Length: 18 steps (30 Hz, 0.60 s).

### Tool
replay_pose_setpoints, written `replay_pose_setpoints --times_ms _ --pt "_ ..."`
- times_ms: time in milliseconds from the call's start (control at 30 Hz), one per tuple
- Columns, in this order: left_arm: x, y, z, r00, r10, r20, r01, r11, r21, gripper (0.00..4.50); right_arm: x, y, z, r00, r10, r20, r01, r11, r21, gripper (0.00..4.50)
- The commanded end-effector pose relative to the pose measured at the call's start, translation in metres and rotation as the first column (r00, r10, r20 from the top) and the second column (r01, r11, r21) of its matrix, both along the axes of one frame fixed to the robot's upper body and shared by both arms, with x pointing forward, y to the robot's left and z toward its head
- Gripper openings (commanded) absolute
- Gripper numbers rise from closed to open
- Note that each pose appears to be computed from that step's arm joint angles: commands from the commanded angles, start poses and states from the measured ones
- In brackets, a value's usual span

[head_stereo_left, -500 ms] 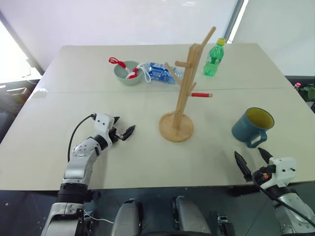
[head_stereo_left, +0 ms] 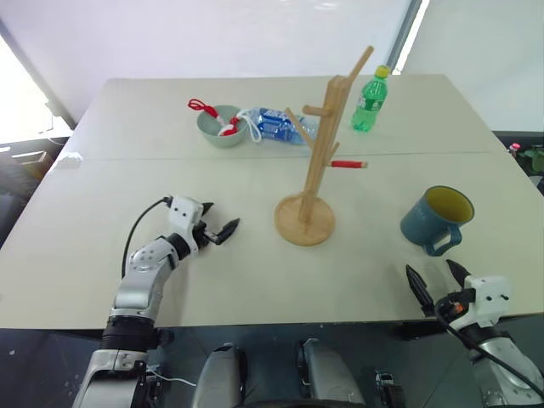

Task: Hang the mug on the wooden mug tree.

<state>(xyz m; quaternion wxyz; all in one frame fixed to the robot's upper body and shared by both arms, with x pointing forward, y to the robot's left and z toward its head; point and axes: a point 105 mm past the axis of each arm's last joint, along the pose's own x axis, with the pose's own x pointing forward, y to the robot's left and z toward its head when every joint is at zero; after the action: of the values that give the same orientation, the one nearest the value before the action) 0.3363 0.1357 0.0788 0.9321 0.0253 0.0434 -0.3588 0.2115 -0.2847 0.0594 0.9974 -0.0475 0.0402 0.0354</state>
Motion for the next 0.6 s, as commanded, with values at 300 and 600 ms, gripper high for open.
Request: replay_pose_setpoints --times_ms 300,600 --pt "-0.089 -0.073 0.031 0.76 -0.65 -0.029 0.65 0.76 -0.016 4.5 -0.008 -0.021 0.016 0.985 -0.149 0.085 0.15 0.989 -0.006 4.46" --pt "-0.101 -0.101 0.051 0.674 -0.737 0.041 0.738 0.675 -0.003 4.5 0.007 -0.013 0.023 0.971 -0.191 0.145 0.19 0.982 0.024 4.46"
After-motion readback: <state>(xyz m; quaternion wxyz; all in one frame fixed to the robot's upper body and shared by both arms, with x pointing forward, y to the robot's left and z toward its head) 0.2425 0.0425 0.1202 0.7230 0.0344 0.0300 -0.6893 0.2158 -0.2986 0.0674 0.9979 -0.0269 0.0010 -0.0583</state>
